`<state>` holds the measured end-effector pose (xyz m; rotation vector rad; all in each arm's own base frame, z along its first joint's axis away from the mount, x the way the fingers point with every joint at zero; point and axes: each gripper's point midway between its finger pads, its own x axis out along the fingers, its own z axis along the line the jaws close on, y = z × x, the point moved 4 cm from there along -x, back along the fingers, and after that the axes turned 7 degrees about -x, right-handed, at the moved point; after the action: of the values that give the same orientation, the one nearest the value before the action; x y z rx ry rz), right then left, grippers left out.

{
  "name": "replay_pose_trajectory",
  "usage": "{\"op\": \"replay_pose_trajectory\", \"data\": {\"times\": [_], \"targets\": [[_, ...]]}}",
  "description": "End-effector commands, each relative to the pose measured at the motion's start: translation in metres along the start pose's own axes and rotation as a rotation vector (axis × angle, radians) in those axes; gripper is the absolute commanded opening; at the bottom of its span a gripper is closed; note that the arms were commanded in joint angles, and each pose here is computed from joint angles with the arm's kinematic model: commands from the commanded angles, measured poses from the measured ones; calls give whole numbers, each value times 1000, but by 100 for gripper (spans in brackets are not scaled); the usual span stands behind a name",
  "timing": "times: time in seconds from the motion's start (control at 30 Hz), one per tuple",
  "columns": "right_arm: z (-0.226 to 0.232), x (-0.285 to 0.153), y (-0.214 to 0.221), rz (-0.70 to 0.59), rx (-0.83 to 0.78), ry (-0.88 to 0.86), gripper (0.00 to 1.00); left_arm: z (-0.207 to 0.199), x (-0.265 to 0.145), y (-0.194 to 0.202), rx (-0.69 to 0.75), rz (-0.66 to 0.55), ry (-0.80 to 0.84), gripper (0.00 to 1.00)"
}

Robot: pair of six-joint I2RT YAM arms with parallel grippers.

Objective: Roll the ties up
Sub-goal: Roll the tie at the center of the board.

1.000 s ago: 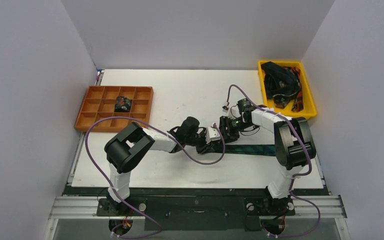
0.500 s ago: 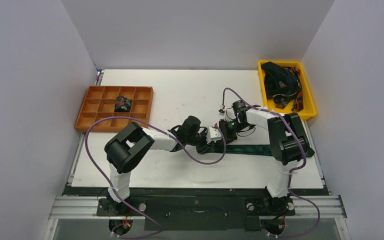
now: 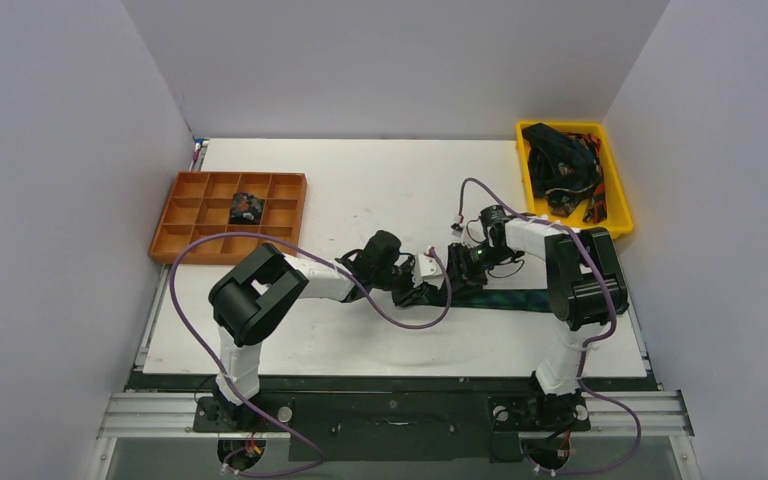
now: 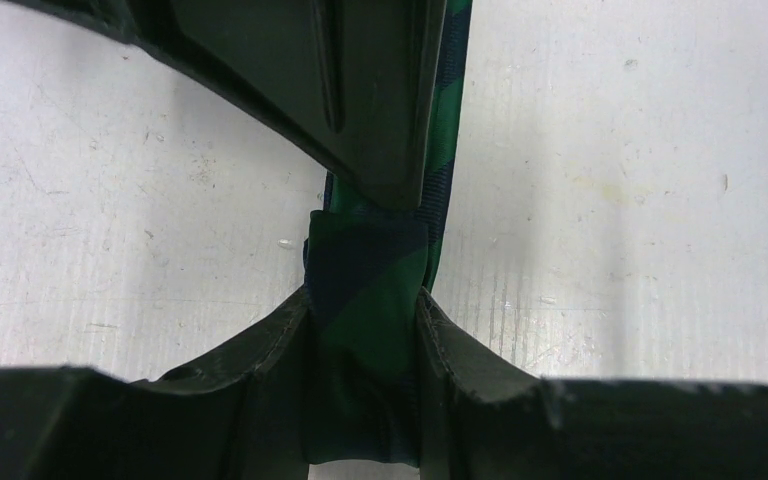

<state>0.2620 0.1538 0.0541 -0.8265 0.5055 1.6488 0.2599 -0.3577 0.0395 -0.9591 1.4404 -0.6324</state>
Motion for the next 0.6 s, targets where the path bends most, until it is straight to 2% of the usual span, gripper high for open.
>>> {"op": "replay_pose_trajectory", "data": {"times": [0.0,0.1,0.37,0.47,0.53,0.57], "targets": [[2,-13,-1,-63,-3,-7,36,-4,-7,53,-86,180,0,19],[13,-9,-9,-99,-10,-86,40,-4,-5,53,-85,184,0,19],[12,12,-22,-133,7,-121,41,-4,-5,53,-83,183,3,20],[17,14,-25,-141,-8,-146,38,-4,-6,54,-85,186,1,20],[21,14,-22,-137,-15,-157,30,-4,-6,54,-86,188,1,20],[21,14,-20,-132,-21,-157,23,-4,-6,54,-85,186,0,20]]}}
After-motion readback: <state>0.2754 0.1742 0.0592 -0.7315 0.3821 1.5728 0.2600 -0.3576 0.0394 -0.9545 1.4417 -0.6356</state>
